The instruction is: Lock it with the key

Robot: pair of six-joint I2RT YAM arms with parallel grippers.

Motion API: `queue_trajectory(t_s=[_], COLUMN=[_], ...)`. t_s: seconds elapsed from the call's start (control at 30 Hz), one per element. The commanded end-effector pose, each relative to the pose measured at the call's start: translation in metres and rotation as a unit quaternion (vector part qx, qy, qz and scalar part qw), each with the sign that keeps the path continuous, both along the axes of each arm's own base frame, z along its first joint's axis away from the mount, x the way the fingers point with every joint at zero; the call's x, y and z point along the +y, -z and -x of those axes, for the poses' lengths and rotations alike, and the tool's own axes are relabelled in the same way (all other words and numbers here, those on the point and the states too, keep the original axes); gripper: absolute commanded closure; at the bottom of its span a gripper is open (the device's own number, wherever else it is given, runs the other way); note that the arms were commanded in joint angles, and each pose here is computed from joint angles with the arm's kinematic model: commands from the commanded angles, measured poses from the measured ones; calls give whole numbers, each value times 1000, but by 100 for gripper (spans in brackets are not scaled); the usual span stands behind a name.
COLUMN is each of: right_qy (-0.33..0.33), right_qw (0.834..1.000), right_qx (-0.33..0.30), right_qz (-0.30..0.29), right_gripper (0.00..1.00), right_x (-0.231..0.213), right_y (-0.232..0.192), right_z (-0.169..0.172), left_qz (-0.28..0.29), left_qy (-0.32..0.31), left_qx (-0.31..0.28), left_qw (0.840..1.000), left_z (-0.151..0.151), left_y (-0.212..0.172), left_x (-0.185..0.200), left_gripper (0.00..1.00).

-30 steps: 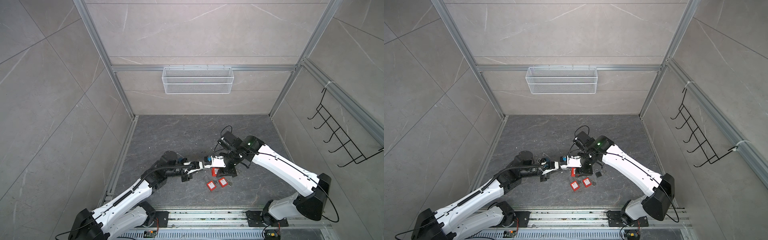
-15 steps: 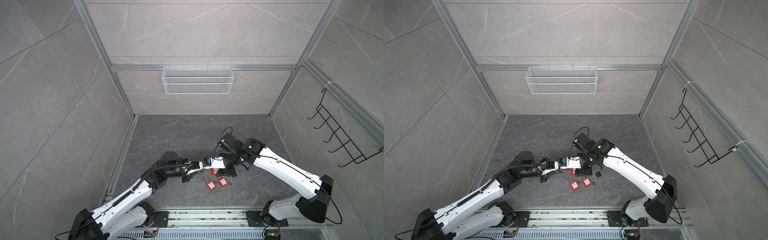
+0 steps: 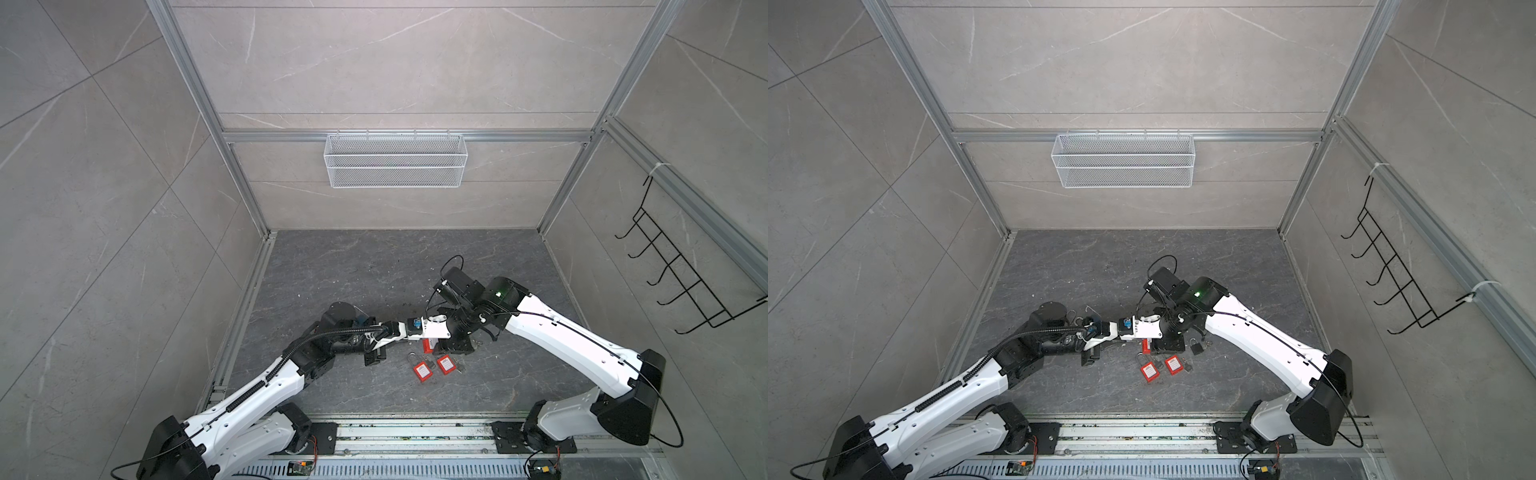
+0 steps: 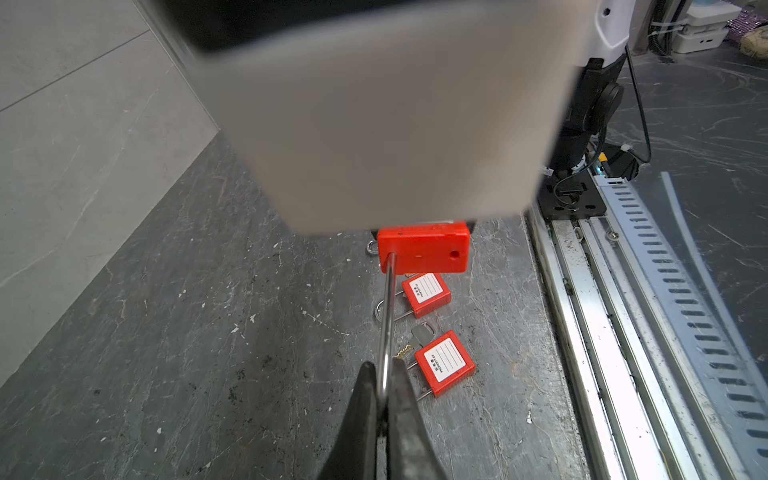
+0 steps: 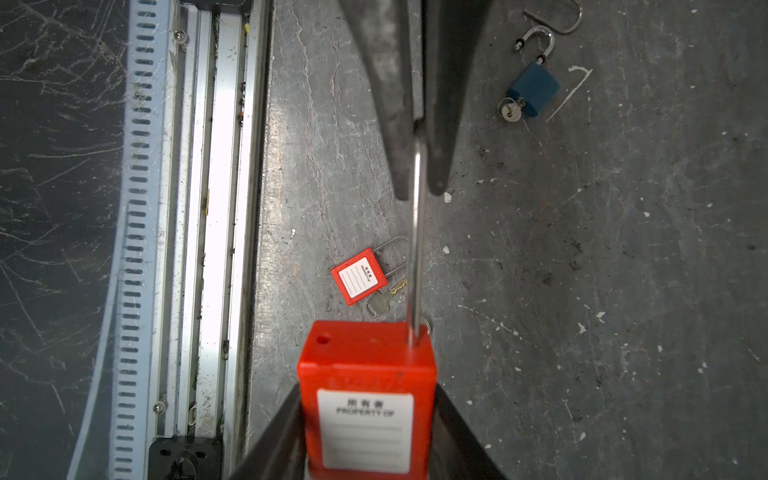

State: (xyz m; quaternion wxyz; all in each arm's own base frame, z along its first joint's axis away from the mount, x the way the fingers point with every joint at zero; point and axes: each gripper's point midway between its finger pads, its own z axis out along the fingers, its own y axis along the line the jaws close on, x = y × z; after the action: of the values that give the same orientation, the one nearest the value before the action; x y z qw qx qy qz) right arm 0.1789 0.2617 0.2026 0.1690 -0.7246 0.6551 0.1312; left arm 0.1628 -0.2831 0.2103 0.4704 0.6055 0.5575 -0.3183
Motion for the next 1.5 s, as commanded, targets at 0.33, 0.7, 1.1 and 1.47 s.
queue_trajectory(t_s=[0.33,0.7,1.1,1.47], right_qy=[18,10,1,-3], right_qw=[998,1000,999,999], right_qx=[-54,22,37,22], right_qz=[-3,18,1,-31], right_gripper=[34,50,77,93], right_x=[-14,-18,-16,-5], right_y=[-14,-5,-11,-16], right_z=[-8,15,24,24], left_qz=[75,87,92,91], left_qy=[45,64,78,96], left_qx=[25,25,35,82], left_qw=[996,994,992,988], left_z=[18,25,30,33], left_y=[-30,-36,-37,-33], left_x=[-12,-12,-13,-19], left_gripper=[100,100,100,100])
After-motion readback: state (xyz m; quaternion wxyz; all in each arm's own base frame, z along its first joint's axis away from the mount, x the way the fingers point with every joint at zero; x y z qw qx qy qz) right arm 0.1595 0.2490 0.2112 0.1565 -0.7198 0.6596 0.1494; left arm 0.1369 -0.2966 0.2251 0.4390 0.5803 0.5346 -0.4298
